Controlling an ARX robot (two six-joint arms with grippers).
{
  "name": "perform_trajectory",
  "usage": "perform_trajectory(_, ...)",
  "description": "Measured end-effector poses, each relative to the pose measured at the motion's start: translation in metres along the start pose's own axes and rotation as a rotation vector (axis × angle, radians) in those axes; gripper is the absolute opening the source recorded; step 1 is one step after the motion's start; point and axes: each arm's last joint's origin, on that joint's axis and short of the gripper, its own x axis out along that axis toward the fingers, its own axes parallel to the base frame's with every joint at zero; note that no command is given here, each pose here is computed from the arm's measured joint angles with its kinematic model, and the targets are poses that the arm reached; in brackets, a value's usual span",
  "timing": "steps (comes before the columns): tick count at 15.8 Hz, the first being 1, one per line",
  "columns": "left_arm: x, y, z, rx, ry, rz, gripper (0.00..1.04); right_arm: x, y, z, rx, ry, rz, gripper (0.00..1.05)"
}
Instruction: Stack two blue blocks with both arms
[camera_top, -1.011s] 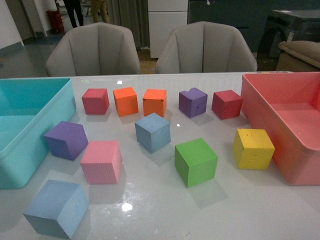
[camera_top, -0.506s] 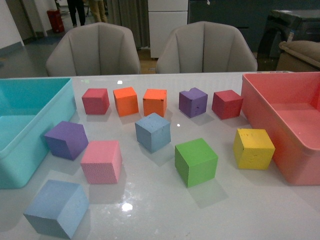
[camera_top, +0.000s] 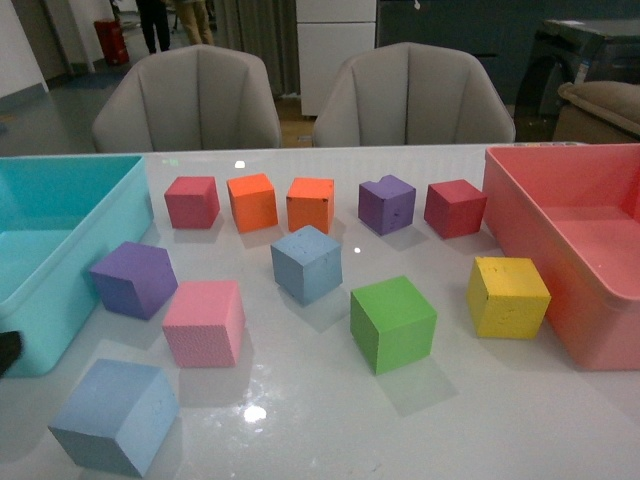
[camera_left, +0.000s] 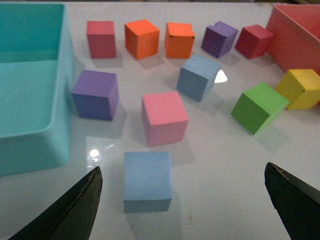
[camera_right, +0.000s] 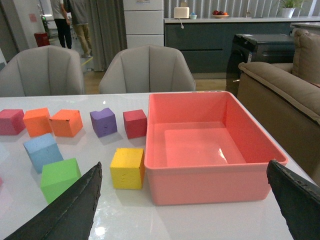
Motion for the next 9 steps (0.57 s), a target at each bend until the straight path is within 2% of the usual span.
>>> perform_trajectory(2,0.031,-0.006,-0.003,0.026,0.079,0.008,0.98,0.0,0.0,0.0,0.0,0.0,0.0,0.98)
perform_trajectory(3,0.056,-0.007,-0.013,0.049,0.167,0.025,0.98,0.0,0.0,0.0,0.0,0.0,0.0,0.98)
perform_trajectory(5,0.074,-0.006,-0.023,0.054,0.243,0.031,0.98,0.0,0.0,0.0,0.0,0.0,0.0,0.98)
perform_trajectory(9,0.1,0.001,-0.028,0.04,0.303,0.058,0.98,0.0,0.0,0.0,0.0,0.0,0.0,0.98)
